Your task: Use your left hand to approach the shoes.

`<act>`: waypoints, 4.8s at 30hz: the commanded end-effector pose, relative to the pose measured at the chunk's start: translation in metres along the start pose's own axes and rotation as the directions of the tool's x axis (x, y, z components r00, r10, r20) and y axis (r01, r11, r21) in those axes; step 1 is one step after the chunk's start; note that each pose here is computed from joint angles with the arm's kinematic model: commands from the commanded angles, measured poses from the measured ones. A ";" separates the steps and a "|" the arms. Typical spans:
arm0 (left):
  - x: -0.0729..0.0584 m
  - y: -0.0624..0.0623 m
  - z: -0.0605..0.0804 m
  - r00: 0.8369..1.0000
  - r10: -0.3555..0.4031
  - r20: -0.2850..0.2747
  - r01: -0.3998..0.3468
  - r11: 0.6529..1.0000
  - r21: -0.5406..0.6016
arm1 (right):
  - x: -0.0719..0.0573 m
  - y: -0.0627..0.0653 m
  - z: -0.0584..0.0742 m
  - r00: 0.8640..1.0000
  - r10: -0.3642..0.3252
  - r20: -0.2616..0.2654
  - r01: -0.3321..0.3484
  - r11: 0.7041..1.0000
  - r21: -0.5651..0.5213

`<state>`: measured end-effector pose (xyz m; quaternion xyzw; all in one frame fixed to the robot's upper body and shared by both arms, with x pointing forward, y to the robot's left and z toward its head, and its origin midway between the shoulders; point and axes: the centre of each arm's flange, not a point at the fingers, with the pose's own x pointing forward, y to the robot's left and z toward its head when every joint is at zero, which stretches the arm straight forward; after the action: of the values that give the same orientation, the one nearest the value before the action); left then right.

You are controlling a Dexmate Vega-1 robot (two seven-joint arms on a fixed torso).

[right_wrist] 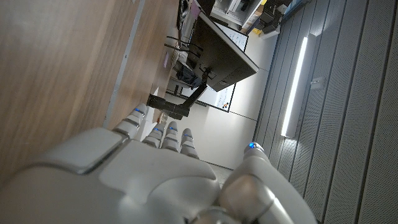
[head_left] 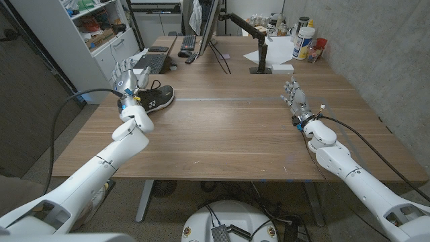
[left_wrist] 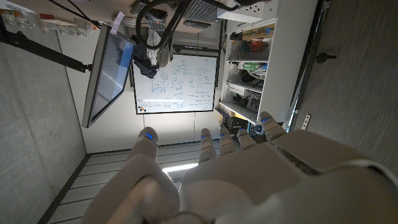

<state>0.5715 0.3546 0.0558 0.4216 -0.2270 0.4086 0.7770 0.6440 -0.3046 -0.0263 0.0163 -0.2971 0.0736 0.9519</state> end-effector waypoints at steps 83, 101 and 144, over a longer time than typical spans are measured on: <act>0.052 -0.020 -0.047 0.973 -0.146 -0.177 0.154 0.987 0.033 | 0.001 0.010 0.003 1.000 -0.007 0.003 0.008 0.999 -0.050; 0.064 -0.026 -0.054 0.965 -0.175 -0.195 0.190 0.980 0.062 | -0.001 0.012 0.003 1.000 -0.009 0.004 0.009 0.999 -0.050; 0.081 -0.060 -0.041 0.950 -0.252 -0.183 0.271 0.959 0.085 | 0.000 0.009 0.007 1.000 0.001 0.011 0.000 0.999 -0.051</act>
<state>0.6569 0.4106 0.0622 0.4470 -0.0848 0.3576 0.8155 0.6390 -0.2942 -0.0226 -0.0083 -0.3013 0.0666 0.9512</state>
